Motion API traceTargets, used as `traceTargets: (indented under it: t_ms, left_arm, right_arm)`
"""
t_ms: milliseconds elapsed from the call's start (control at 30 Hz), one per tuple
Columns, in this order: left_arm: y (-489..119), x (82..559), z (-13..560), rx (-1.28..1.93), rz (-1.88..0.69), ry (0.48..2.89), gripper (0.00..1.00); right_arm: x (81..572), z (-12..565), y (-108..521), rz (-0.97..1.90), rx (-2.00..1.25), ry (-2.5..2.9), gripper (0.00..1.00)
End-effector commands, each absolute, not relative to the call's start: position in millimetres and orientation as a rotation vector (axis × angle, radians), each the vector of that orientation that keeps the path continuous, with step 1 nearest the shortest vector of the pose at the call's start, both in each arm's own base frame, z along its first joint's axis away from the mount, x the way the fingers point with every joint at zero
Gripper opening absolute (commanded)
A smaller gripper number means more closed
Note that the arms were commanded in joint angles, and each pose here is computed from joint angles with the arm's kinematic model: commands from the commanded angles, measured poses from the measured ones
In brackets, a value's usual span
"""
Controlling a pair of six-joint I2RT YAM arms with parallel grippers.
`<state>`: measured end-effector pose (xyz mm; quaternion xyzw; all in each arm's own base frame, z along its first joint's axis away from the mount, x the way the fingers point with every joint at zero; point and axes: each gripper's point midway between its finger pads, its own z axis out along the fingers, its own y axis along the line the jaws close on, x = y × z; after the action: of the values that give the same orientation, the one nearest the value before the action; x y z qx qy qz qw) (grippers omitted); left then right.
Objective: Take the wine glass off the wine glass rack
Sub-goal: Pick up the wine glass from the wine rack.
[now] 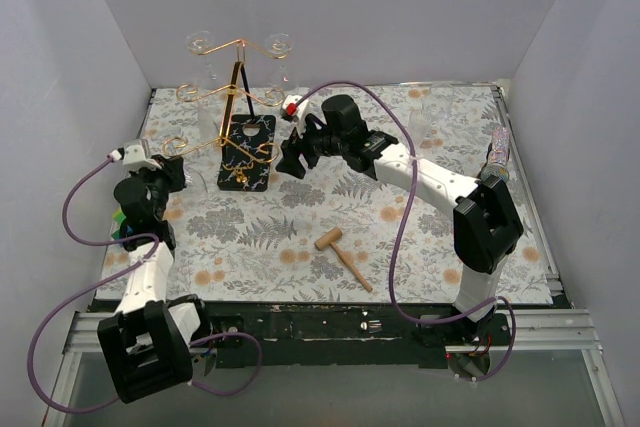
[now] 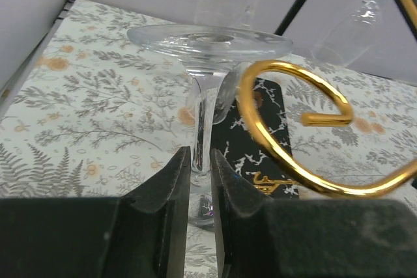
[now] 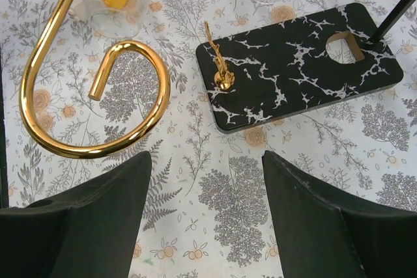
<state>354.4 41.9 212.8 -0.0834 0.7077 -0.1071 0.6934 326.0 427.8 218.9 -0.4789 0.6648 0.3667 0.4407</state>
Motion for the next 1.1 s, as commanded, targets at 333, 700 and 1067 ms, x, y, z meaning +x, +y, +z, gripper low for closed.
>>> traceTargets:
  t_ms: [333,700,1067]
  left_arm:
    - [82.6,342.7,228.4,-0.516,-0.159,1.776,0.00]
    - [29.3,308.8,174.6,-0.768,-0.516,2.144,0.00]
    - [-27.9,310.0,131.1,-0.870,-0.998,2.183,0.00]
  right_arm:
    - [327.1,281.5,399.5,0.774,-1.213,1.535,0.87]
    - [293.3,284.8,353.1,0.587,-1.378,1.344,0.89]
    - [245.6,237.1,319.4,0.448,-1.617,1.075,0.88]
